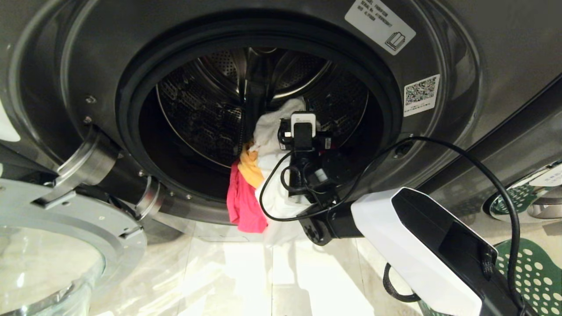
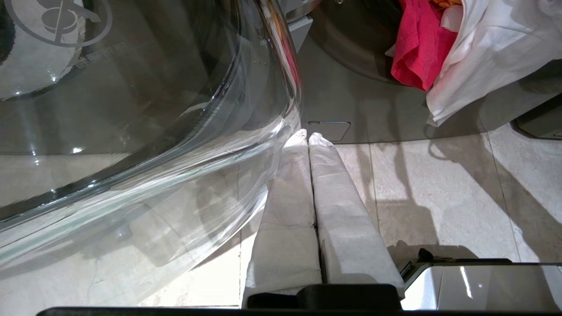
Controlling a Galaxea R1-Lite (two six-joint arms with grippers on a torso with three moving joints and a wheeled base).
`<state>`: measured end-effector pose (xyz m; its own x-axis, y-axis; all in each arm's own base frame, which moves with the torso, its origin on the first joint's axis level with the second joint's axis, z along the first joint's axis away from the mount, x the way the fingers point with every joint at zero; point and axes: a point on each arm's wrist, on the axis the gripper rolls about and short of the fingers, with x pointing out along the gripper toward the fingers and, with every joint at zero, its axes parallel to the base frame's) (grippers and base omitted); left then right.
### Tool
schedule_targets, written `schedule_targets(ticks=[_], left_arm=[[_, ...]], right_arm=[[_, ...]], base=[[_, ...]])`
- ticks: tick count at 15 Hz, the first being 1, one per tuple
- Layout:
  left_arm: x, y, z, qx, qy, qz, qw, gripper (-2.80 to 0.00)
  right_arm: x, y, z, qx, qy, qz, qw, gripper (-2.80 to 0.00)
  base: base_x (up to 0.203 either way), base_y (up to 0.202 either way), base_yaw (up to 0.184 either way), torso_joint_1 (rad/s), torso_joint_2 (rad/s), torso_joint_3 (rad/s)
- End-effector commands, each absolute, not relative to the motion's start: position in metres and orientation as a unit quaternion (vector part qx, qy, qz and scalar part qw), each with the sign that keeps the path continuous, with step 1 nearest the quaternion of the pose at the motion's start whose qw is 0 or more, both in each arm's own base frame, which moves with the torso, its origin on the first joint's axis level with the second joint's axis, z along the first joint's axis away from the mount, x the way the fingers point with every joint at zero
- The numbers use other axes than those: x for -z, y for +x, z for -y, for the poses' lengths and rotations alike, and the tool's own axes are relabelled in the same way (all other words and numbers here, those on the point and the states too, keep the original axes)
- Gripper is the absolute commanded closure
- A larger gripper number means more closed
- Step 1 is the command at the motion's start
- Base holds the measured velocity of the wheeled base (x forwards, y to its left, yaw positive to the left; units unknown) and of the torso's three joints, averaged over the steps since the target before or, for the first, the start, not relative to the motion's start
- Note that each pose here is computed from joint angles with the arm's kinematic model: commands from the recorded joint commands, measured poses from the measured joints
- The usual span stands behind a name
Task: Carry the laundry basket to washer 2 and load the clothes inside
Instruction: Place the clothes into the washing machine
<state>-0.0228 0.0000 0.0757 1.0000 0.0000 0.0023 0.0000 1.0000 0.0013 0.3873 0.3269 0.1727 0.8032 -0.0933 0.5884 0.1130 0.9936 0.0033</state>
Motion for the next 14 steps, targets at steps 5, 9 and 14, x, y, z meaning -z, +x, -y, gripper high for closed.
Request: schedule_targets(ticks=[5,9,14], left_arm=[[-0.075,-0.023,0.0,0.0,0.001,0.001,1.0,0.0],[-0.075,-0.023,0.0,0.0,0.001,0.001,1.0,0.0],[-0.075,-0.023,0.0,0.0,0.001,0.001,1.0,0.0]], right_arm=[[-0.194,0.378,-0.325,0.056,0.002,0.325,0.944,-2.8],[-0.229,0.357,-0.323,0.048,0.021,0.345,0.937,-2.8],[-0.222,0.32,-0.342,-0.001,0.004,0.31,0.951,-2.8]], base=[[0.0,0.0,0.0,0.0,0.0,0.0],[0.0,0.0,0.0,0.0,0.0,0.0],[0.0,0.0,0.0,0.0,0.0,0.0]])
